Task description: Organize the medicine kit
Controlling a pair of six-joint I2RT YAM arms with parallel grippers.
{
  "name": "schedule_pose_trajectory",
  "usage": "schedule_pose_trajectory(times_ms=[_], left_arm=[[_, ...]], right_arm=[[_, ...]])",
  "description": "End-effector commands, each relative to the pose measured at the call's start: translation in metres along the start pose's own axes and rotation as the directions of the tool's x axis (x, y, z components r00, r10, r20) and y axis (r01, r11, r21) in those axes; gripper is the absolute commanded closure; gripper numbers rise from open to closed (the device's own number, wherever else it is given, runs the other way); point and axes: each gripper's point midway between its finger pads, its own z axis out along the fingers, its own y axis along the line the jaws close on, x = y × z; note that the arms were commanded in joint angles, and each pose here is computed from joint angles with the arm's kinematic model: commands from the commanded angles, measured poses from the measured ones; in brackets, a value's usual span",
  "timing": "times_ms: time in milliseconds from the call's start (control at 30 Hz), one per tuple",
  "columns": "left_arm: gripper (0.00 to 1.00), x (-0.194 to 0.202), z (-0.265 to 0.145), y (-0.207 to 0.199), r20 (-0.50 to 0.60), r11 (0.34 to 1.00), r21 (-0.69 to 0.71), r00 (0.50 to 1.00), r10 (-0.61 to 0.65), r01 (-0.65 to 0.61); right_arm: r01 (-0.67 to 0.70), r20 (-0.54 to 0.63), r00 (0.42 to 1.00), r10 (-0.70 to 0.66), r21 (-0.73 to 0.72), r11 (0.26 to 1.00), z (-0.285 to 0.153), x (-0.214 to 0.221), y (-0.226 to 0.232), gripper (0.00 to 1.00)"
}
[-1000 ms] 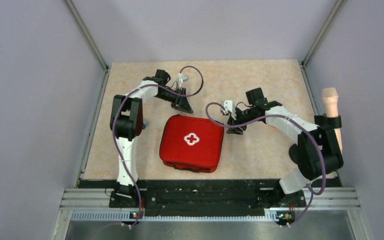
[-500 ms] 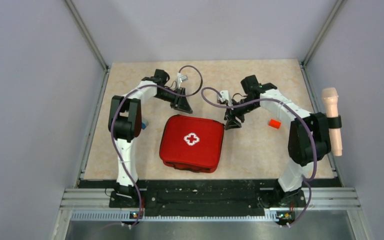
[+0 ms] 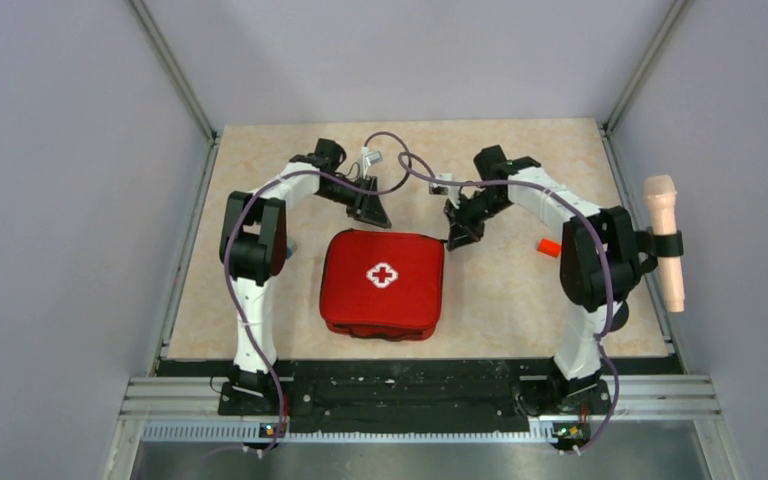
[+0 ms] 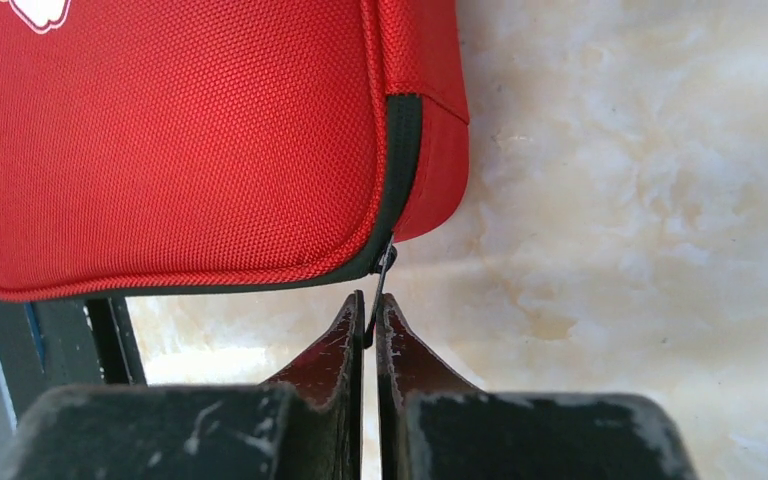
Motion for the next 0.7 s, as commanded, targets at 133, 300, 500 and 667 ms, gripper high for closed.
schedule_pose_trajectory(times_ms=[133, 300, 500, 667], left_arm=[[0.52, -0.008, -0.006, -0.033, 0.025, 0.994, 0.069, 0.996, 0.082, -0.083], [0.4, -0.01, 0.013, -0.039, 0.005, 0.99, 0.094, 0.994, 0.109, -0.109], [0.38, -0.007, 0.044, -0.045, -0.043, 0.981, 0.162, 0.992, 0.117, -0.108], [0.43, 0.002, 0.068, -0.048, -0.087, 0.977, 0.177, 0.986, 0.14, -0.123]], right_arm=[[-0.308, 0.149, 0.933, 0.328, -0.141, 0.941, -0.024, -0.038, -0.003, 1.0], [-0.578, 0.141, 0.742, 0.656, -0.361, 0.732, -0.018, -0.038, 0.006, 1.0], [-0.688, 0.02, 0.52, 0.854, -0.583, 0.433, -0.013, -0.052, 0.017, 1.0], [-0.702, -0.159, 0.393, 0.906, -0.688, 0.184, -0.021, -0.066, 0.013, 1.0]])
